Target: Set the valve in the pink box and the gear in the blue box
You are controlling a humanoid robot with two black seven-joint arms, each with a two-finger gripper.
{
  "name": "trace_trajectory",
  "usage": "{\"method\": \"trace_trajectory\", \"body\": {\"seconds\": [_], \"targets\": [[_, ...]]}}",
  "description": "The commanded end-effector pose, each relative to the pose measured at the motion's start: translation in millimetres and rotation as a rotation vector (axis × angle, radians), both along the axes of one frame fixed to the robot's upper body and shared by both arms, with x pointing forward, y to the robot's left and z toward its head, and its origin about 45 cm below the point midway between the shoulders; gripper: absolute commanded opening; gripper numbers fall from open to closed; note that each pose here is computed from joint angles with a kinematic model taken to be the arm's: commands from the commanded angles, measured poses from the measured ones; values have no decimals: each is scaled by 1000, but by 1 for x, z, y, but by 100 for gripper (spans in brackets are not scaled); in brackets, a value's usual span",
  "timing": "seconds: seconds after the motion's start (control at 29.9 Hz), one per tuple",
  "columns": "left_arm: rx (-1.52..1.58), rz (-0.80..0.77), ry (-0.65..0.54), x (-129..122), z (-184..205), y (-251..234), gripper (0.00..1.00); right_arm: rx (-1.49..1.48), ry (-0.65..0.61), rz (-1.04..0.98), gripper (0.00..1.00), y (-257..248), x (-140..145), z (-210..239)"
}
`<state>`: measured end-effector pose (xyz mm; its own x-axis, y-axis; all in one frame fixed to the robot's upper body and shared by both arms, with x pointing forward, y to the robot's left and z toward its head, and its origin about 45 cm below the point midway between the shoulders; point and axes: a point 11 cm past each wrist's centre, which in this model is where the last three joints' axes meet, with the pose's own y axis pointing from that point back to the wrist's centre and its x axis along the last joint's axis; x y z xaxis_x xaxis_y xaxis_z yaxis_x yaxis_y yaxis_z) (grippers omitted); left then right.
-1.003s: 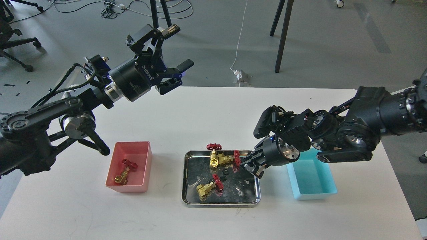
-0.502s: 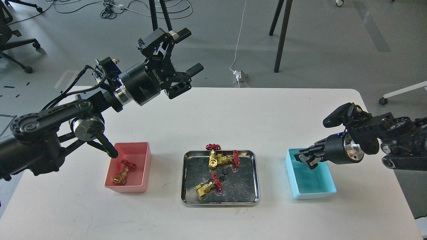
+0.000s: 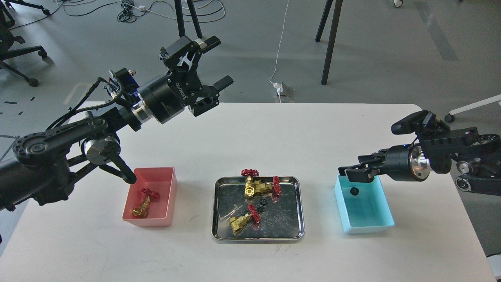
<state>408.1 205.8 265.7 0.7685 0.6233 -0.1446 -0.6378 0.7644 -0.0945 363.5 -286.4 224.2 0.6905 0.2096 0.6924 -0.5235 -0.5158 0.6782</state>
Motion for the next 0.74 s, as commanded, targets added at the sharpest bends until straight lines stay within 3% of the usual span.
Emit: {"method": "trace_trajectory", "body": {"seconds": [0.0,0.17,0.3,0.4,0.7], "targets": [[28,63,17,18,-11,25,99,424,-47,-269,100,30,41,56],[35,182,1,39,-6,59,99,1109,81,-594,100,51,87,118],[-99,345,-37,57,16,96,99,1517,397,-542,100,58,83,123],[-191,447,6,59,1,114,99,1696,532,-455,100,48,78,106],[-247,447,44,61,-13,95,99,1881,537,-512,100,40,81,85]]}}
